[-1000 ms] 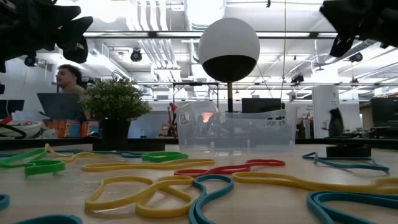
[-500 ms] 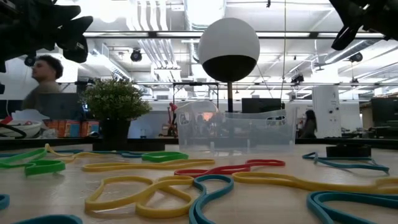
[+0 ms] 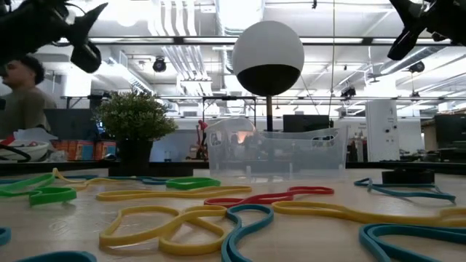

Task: Pick and place rubber bands into bin
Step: Put the black rubber band into the transparent bin

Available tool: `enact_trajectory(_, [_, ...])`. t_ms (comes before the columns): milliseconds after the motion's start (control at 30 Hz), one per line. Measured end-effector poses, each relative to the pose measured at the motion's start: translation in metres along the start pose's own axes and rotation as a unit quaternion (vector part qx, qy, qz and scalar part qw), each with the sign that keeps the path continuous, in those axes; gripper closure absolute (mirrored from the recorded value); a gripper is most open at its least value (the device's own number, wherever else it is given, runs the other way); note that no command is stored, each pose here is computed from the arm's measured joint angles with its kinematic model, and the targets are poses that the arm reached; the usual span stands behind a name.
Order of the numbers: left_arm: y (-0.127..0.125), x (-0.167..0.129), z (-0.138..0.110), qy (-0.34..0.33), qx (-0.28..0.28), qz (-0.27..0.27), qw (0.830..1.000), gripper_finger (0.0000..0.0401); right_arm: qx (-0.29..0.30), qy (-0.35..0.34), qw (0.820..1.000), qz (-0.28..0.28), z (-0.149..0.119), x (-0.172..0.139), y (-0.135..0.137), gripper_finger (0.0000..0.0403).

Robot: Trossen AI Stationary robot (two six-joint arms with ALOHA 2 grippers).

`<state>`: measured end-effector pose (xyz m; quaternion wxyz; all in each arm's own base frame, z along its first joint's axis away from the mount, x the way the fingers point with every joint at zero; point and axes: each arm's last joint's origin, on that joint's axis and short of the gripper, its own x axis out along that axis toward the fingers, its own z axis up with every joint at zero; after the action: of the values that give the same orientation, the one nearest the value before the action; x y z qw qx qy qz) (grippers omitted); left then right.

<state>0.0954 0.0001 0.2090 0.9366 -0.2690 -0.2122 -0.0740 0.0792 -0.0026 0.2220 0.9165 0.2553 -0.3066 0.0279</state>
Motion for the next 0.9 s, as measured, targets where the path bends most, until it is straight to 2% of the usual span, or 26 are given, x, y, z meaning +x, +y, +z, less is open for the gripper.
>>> enact_trajectory(200, [-0.005,0.0,0.008,-0.041,0.002,-0.026,0.999,0.0289,0.004,0.008,1.0,-0.002,-0.002,0.001,-0.001,0.0346])
enact_trajectory(333, [-0.005,0.0,0.008,-0.044,0.002,-0.024,0.999,0.0289,0.062,0.011,0.998,-0.004,-0.002,0.001,-0.001,0.0346])
enact_trajectory(567, [-0.002,0.002,0.005,-0.035,-0.008,-0.008,0.999,0.0289,0.092,0.041,0.995,-0.003,-0.008,0.004,-0.003,0.0346])
enact_trajectory(667, [-0.002,0.002,0.005,-0.034,-0.06,-0.005,0.998,0.0289,0.095,0.05,0.994,-0.008,-0.011,0.006,-0.004,0.0346])
enact_trajectory(800, [0.0,0.003,0.003,-0.029,-0.061,0.004,0.998,0.0289,0.094,0.062,0.994,-0.016,-0.009,0.014,-0.002,0.0346])
enact_trajectory(900, [0.002,0.005,0.0,-0.017,-0.066,0.014,0.998,0.0289,0.071,0.079,0.994,-0.002,-0.001,0.028,0.006,0.0346])
